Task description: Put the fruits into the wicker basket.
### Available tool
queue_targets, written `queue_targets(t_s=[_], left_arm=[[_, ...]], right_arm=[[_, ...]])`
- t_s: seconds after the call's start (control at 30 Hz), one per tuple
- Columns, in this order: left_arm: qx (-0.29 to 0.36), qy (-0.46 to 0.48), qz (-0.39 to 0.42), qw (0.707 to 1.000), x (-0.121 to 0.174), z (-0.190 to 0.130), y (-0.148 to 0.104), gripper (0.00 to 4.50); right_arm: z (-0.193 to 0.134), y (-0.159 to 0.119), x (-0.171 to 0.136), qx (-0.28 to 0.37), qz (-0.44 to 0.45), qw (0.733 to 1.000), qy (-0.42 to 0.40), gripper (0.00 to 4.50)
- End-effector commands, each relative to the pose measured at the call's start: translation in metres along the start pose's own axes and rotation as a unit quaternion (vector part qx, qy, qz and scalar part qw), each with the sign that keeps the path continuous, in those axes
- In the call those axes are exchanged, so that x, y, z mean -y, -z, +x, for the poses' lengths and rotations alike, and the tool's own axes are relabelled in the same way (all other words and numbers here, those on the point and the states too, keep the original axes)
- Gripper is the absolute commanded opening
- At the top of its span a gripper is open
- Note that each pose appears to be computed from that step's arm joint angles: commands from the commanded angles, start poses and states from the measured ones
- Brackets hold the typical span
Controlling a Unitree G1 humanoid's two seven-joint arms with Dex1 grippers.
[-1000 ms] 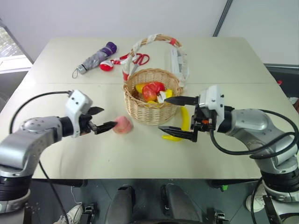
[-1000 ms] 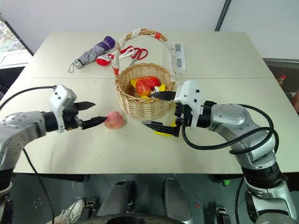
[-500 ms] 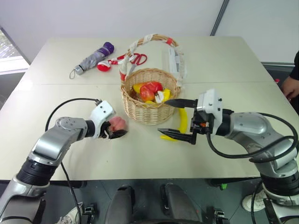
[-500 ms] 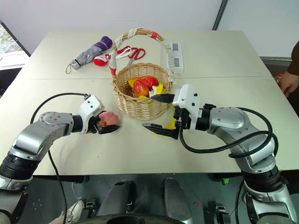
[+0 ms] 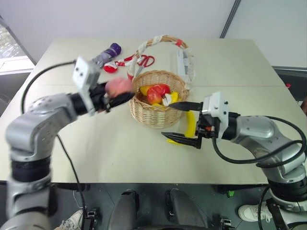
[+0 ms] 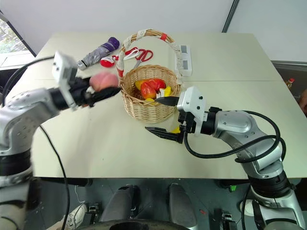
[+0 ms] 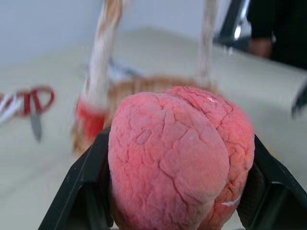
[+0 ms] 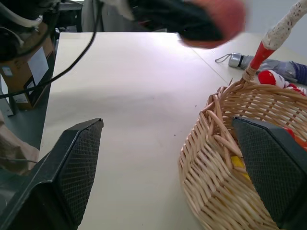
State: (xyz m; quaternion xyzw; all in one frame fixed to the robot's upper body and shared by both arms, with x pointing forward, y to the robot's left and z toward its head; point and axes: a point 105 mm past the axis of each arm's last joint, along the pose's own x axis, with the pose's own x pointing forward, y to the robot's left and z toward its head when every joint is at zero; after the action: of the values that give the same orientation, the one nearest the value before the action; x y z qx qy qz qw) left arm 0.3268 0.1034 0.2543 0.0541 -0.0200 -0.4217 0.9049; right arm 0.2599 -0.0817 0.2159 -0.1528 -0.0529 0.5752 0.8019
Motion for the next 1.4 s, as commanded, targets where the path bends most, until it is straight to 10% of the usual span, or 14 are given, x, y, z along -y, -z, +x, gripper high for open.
queue_targets(t_s=[0.03,0.17,0.3,0.63,1.27,1.4], left_arm=[[-0.035,-0.026,0.018,0.999,0.003,0.025,0.010,2.80],[-0.062,-0.024,0.023,0.998,0.005,0.043,0.024,2.80],[-0.046,-0.011,0.013,0.999,0.005,0.046,0.018,4.45],[-0.018,0.085,0.072,0.994,0.026,0.005,0.017,4.45],[-0.045,0.075,0.065,0.994,0.028,-0.008,0.039,4.45],[-0.044,0.073,0.064,0.994,0.028,-0.008,0.039,4.50]], right_arm=[[0.000,-0.005,0.005,0.006,-0.016,1.000,0.009,4.50],[-0.005,0.006,0.014,-0.022,-0.016,0.998,0.048,4.50],[-0.016,0.016,0.033,-0.038,0.009,0.991,0.131,4.50],[-0.048,0.077,0.066,-0.134,0.201,0.916,0.321,4.50],[-0.023,0.116,0.048,-0.279,0.307,0.835,0.360,4.50],[-0.023,0.117,0.046,-0.289,0.302,0.836,0.355,2.68]])
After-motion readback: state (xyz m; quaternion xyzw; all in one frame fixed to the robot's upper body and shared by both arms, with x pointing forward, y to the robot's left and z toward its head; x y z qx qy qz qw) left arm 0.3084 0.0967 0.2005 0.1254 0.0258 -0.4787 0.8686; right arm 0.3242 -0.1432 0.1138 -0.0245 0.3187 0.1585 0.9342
